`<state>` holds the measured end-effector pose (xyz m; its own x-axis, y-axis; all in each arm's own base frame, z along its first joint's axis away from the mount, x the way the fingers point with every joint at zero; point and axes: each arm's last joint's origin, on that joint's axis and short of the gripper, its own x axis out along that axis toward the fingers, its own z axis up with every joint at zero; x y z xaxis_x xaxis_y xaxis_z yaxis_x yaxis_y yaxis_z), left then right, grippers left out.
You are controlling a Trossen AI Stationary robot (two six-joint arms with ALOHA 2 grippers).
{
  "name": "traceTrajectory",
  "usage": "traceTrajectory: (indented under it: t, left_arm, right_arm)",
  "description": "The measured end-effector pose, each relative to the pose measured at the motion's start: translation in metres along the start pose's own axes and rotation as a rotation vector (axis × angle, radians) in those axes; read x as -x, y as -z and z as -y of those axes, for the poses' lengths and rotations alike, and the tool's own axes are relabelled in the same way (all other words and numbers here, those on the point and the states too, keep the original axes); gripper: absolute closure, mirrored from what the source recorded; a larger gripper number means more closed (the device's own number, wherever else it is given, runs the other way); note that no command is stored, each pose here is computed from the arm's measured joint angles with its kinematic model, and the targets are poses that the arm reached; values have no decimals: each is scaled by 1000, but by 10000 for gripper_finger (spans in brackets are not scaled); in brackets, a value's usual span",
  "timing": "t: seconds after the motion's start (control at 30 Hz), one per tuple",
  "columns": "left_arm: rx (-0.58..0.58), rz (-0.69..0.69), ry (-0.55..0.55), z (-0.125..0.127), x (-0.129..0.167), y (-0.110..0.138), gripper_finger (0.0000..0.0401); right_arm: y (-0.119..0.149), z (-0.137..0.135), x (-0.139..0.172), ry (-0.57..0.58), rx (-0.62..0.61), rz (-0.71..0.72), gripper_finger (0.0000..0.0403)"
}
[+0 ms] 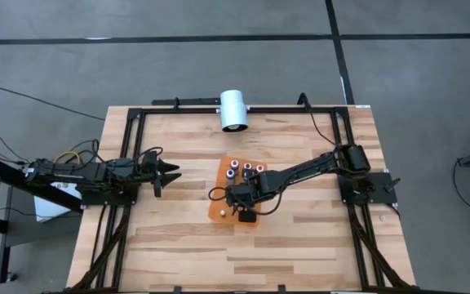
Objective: Pick & Place food coloring
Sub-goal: Put the small green food coloring bottle into the orange bin
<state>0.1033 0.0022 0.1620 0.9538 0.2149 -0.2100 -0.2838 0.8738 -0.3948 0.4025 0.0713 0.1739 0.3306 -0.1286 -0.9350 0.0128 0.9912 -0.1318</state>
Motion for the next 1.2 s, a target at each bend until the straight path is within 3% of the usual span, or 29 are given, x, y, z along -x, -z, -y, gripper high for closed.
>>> traceTrajectory:
  t: [0.93, 1.2]
  left_arm:
    - [1, 1, 0, 0, 0, 0, 232]
    - [2, 1, 0, 0, 0, 0, 232]
  right_arm:
    - [0, 4, -1, 21, -6, -4, 340]
    - [0, 3, -1, 17, -6, -5, 305]
